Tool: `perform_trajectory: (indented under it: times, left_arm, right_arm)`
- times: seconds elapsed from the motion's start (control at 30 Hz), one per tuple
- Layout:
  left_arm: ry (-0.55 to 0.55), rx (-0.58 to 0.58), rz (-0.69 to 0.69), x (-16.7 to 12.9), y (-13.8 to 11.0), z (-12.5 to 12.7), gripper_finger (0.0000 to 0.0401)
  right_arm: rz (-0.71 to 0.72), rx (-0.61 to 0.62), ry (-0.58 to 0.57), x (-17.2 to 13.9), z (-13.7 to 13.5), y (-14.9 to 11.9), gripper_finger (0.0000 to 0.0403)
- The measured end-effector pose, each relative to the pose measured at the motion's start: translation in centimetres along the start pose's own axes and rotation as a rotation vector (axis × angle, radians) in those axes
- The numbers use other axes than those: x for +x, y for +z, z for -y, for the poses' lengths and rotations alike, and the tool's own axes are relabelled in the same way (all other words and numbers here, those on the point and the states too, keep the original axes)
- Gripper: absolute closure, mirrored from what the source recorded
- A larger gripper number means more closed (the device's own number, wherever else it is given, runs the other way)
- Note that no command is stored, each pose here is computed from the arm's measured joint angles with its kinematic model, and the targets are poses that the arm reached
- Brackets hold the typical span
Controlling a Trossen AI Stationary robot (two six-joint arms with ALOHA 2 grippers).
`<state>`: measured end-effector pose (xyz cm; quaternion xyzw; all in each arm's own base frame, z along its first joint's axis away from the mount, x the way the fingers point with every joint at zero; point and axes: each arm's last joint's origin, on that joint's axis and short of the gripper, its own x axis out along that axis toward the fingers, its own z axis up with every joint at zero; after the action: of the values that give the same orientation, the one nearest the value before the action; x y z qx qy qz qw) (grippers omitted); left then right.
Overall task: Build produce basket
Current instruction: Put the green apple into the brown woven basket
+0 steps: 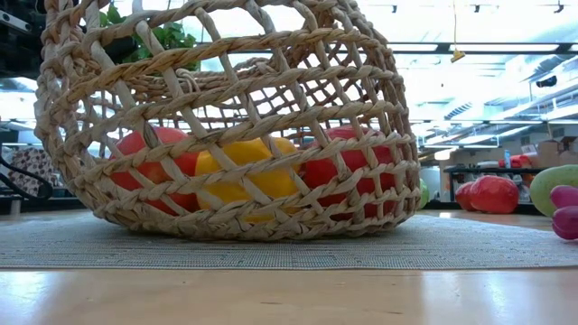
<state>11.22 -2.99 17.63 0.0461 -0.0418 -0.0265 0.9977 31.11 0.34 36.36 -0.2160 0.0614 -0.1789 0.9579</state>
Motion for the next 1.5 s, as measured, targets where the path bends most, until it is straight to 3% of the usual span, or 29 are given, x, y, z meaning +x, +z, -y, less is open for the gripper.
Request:
perform_trajectory:
  times: [0.37, 0.7, 1.0, 1.5]
  left_arm:
    - [0.0, 0.0, 0.0, 0.0, 0.0, 0.0, 0.0372]
    - [0.0, 0.0, 0.0, 0.0, 0.0, 0.0, 0.0365]
    - [0.0, 0.0, 0.0, 0.0, 0.0, 0.0, 0.0373]
    - [0.0, 0.0, 0.0, 0.0, 0.0, 0.0, 0.0373]
  right_arm:
    - [-0.114, 0.176, -0.034, -3.5, 4.5, -5.8, 0.0033]
    - [-0.151, 0.262, -0.006, -4.8, 6.4, -10.4, 0.0045]
    - [-0.15, 0.34, -0.091, -6.4, 7.3, -12.9, 0.005]
    - [-0.113, 0.422, -0.043, -8.2, 7.7, -14.6, 0.005]
